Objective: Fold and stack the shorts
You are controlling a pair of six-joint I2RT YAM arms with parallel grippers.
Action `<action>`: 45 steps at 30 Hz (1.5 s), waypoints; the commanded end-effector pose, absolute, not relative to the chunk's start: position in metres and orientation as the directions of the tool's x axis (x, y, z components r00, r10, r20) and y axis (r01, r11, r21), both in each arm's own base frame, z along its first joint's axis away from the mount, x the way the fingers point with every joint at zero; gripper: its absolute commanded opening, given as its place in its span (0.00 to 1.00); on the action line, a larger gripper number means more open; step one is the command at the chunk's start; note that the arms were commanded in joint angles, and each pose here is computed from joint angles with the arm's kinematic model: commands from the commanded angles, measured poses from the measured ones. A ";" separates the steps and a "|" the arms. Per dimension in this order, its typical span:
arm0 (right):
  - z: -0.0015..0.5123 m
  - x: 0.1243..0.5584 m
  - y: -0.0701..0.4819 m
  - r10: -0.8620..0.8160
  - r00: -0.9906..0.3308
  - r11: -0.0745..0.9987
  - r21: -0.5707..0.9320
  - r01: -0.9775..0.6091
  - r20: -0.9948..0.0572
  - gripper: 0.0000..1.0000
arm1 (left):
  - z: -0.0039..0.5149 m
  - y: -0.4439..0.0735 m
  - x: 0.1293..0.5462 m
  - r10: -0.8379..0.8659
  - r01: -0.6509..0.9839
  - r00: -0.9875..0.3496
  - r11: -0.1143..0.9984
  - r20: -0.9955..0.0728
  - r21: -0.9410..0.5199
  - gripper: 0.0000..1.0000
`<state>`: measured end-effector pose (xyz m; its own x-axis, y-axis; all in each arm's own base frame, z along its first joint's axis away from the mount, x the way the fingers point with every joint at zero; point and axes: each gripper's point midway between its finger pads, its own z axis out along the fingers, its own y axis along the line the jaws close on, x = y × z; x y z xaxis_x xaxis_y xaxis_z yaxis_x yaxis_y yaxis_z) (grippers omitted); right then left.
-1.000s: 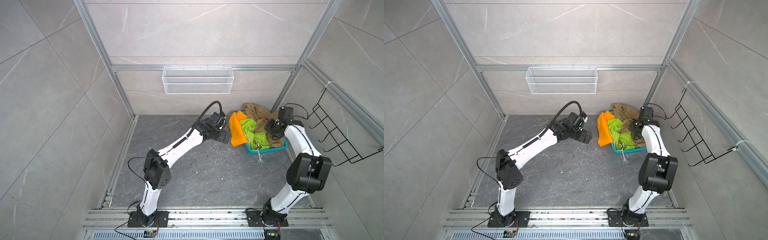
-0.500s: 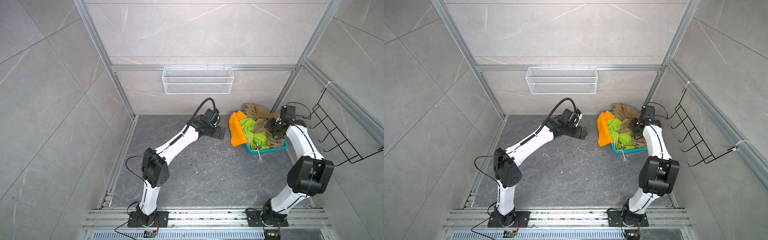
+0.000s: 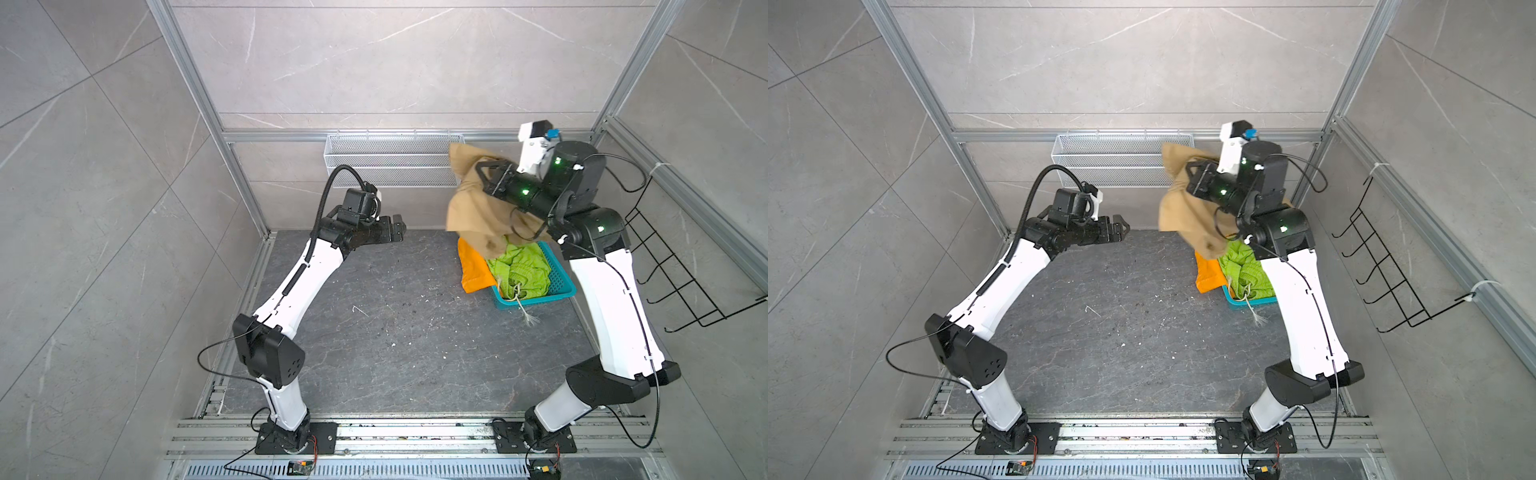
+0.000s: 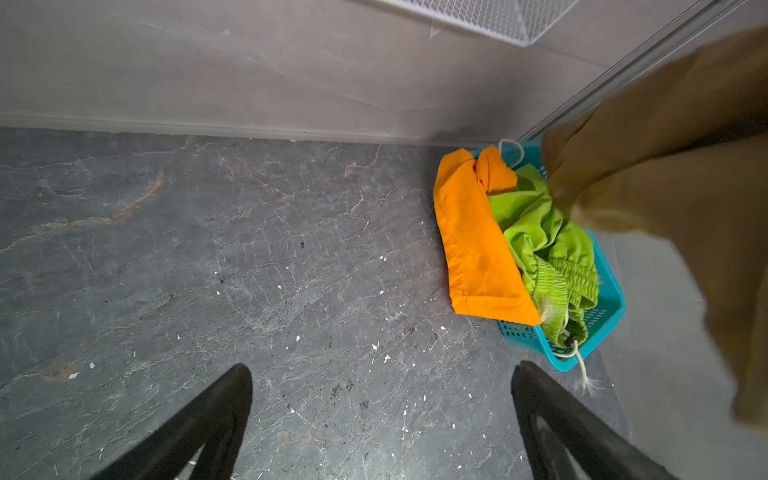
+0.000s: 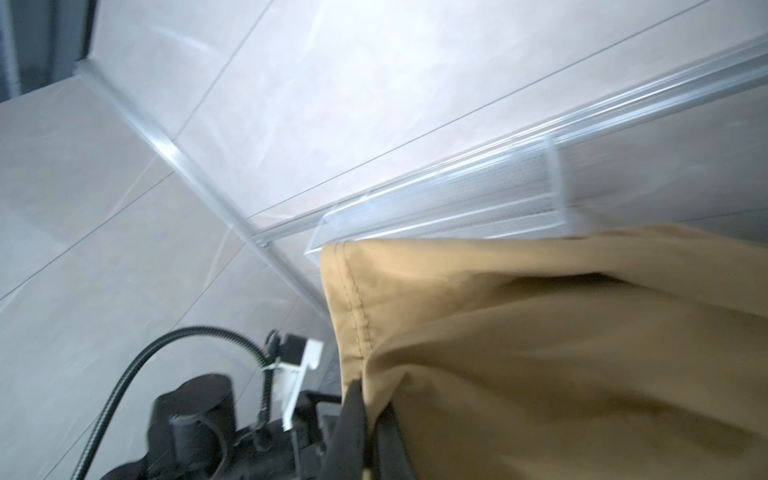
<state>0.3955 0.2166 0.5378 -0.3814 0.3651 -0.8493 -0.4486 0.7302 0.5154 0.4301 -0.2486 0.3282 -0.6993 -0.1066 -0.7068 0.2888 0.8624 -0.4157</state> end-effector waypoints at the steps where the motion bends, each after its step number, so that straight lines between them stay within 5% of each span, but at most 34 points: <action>1: 0.413 0.412 0.301 0.170 -0.625 0.739 0.518 -0.431 -0.762 0.00 | 0.336 -0.218 0.427 -0.222 0.210 -0.688 0.850 -0.691 -0.482 1.00; 4: 0.334 0.409 0.335 0.115 -0.732 0.744 0.547 -0.384 -0.672 0.02 | 0.329 -0.187 0.421 -0.302 0.127 -0.679 0.850 -0.669 -0.512 1.00; 5: 0.307 0.409 0.338 0.122 -0.763 0.747 0.565 -0.351 -0.635 0.09 | 0.326 -0.175 0.418 -0.319 0.098 -0.671 0.857 -0.669 -0.506 1.00; 11: 0.240 0.396 0.328 0.015 -0.840 0.810 0.500 -0.308 -0.542 0.80 | 0.313 -0.139 0.401 -0.364 0.017 -0.649 0.871 -0.668 -0.491 1.00; 14: 0.238 0.396 0.285 0.025 -0.816 0.889 0.387 -0.246 -0.578 1.00 | 0.305 -0.142 0.398 -0.348 0.029 -0.670 0.870 -0.656 -0.491 1.00; 24: 0.210 0.402 0.086 0.283 -0.767 0.958 0.202 0.202 -0.577 1.00 | 0.265 -0.232 0.388 -0.167 0.181 -0.786 0.858 -0.595 -0.480 1.00; 36: 0.175 0.413 0.037 0.287 -0.787 0.951 0.064 0.303 -0.547 0.97 | 0.246 -0.298 0.376 -0.061 0.267 -0.833 0.827 -0.550 -0.495 1.00; 39: 0.167 0.418 0.046 0.303 -0.794 0.951 0.120 0.284 -0.528 0.80 | 0.243 -0.294 0.375 -0.050 0.272 -0.827 0.837 -0.560 -0.476 1.00; 43: 0.162 0.426 0.066 0.341 -0.810 0.939 0.221 0.265 -0.478 0.26 | 0.238 -0.294 0.379 -0.021 0.287 -0.821 0.849 -0.570 -0.444 1.00; 45: 0.174 0.432 0.080 0.364 -0.787 0.925 0.294 0.242 -0.498 0.13 | 0.246 -0.293 0.383 -0.008 0.299 -0.810 0.854 -0.587 -0.425 1.00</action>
